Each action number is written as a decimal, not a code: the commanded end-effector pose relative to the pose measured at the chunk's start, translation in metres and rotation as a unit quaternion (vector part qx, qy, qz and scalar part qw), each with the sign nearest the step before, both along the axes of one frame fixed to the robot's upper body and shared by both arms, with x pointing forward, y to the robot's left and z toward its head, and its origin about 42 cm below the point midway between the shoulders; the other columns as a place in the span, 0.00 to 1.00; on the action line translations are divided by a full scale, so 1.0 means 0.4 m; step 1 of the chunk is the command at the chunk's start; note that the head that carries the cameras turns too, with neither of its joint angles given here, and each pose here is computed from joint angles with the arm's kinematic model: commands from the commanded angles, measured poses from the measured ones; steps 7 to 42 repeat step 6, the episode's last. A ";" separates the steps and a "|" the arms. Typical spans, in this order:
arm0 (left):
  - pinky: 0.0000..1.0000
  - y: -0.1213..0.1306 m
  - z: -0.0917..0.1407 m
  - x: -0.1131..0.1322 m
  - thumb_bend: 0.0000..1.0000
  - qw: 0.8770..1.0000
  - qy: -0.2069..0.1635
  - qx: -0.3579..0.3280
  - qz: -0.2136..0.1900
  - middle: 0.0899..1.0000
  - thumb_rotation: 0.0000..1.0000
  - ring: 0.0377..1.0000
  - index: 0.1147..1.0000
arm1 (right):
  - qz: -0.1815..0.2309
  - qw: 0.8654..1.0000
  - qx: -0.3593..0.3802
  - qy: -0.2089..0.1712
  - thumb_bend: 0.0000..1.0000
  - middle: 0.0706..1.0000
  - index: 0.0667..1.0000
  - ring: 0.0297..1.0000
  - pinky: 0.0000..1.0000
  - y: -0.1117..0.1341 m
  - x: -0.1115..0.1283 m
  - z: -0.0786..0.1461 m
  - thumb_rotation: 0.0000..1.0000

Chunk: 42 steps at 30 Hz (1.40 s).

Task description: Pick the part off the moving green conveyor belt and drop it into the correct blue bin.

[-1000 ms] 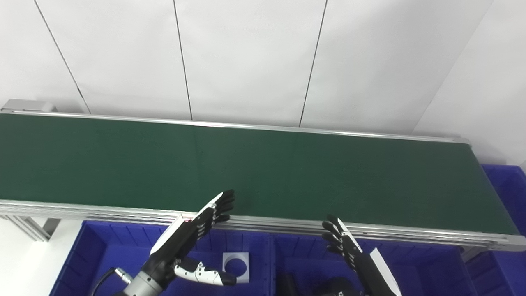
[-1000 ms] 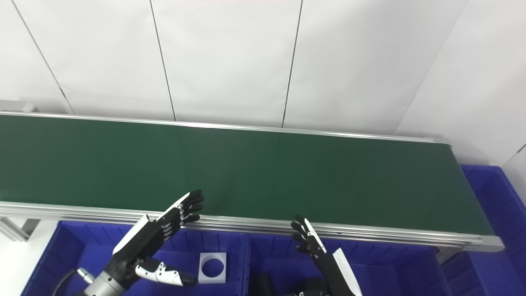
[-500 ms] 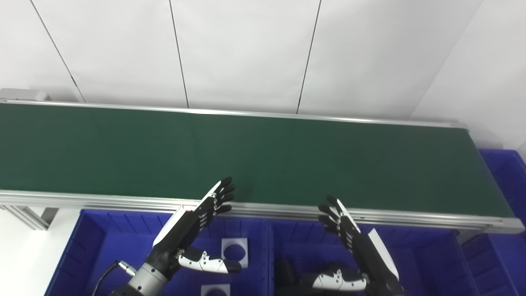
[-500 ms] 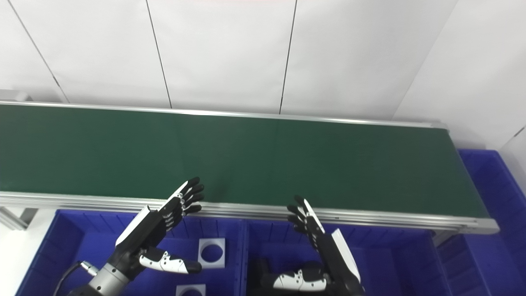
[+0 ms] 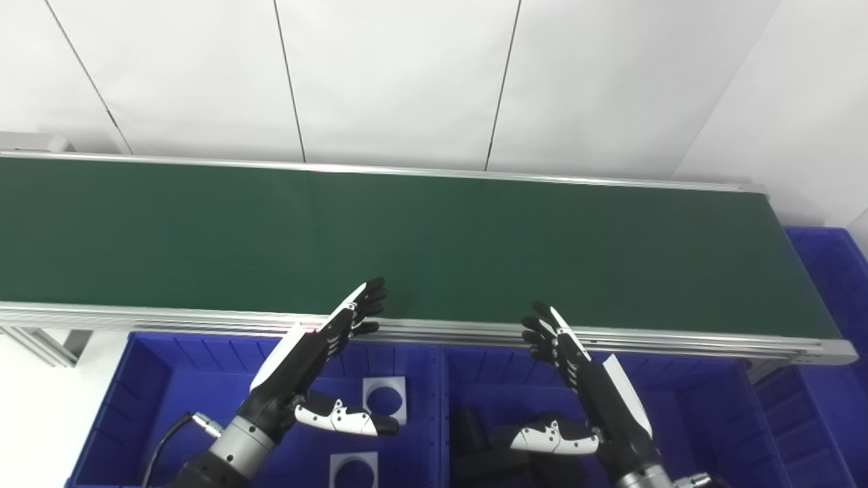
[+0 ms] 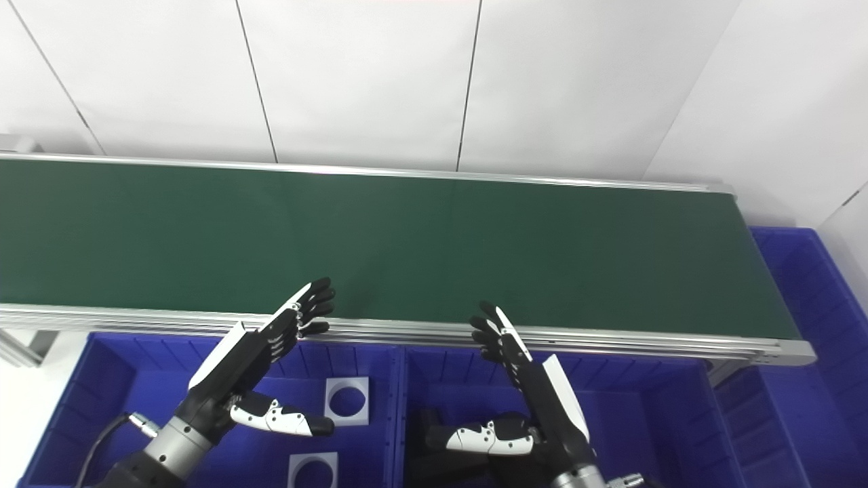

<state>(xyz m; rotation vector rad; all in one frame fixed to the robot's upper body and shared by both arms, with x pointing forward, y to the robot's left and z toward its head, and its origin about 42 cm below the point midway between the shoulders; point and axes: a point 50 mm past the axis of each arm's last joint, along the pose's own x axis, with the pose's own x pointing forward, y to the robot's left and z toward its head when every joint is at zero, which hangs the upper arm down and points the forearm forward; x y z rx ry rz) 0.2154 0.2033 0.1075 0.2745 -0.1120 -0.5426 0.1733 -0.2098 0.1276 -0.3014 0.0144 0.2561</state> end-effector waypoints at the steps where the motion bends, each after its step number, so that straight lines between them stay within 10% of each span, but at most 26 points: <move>1: 0.88 0.000 0.012 0.011 0.87 1.000 -0.015 0.015 -0.017 0.97 0.25 0.94 0.97 | -0.003 1.000 -0.001 -0.014 0.84 0.91 0.98 0.89 0.84 0.001 0.003 0.022 0.19; 42: 0.88 0.006 -0.001 0.006 0.86 0.999 -0.011 0.028 -0.032 0.99 0.24 0.95 0.97 | -0.002 1.000 -0.001 -0.012 0.84 0.91 0.98 0.89 0.84 0.001 0.002 0.020 0.18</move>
